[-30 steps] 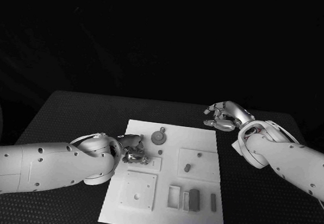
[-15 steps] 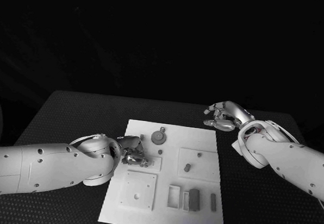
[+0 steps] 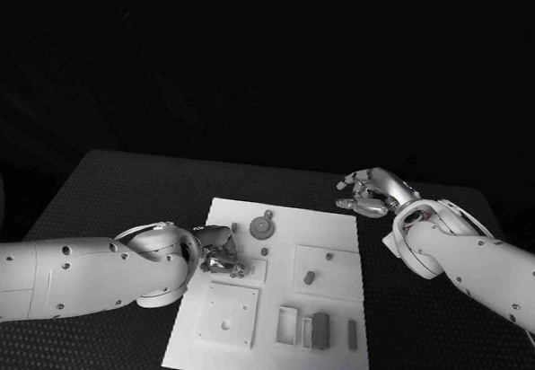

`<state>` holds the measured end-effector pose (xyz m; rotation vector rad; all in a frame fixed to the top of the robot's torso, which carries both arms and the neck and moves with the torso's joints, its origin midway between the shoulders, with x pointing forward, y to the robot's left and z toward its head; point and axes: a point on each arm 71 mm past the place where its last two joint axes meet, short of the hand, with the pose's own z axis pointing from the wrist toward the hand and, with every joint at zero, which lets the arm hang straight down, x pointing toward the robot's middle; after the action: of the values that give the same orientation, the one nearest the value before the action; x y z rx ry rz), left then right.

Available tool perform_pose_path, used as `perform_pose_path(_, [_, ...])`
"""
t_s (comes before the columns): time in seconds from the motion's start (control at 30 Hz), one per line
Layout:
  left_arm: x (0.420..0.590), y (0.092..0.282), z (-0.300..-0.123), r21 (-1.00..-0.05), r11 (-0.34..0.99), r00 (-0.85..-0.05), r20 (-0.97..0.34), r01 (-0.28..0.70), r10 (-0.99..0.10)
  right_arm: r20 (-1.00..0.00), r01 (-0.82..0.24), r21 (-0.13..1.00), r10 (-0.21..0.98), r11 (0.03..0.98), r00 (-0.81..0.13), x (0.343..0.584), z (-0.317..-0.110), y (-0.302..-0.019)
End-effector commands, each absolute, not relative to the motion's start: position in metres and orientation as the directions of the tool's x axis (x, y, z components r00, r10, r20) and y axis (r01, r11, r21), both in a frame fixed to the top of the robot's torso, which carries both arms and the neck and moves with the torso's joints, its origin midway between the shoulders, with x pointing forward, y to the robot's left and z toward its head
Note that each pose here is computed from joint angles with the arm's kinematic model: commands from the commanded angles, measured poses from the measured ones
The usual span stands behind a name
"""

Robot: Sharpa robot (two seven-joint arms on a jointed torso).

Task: Assemble the parts on the task board

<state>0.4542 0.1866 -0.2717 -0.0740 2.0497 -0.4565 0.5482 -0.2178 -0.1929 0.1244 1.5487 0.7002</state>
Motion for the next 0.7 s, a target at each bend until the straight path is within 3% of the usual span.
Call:
perform_pose_path(0.03, [0.4531, 0.1862, -0.2733, -0.354, 0.926, -0.52, -0.819, 0.129, -0.241, -0.866, -0.34, 0.498, 0.481, 0.798, -0.139, 0.5477, -0.1935, -0.2163])
perform_pose_path(0.7, [0.4536, 0.1868, -0.2747, -0.372, 0.922, -0.536, -0.803, 0.11, -0.261, -0.866, -0.34, 0.498, 0.48, 0.798, -0.143, 0.5476, -0.1939, -0.216])
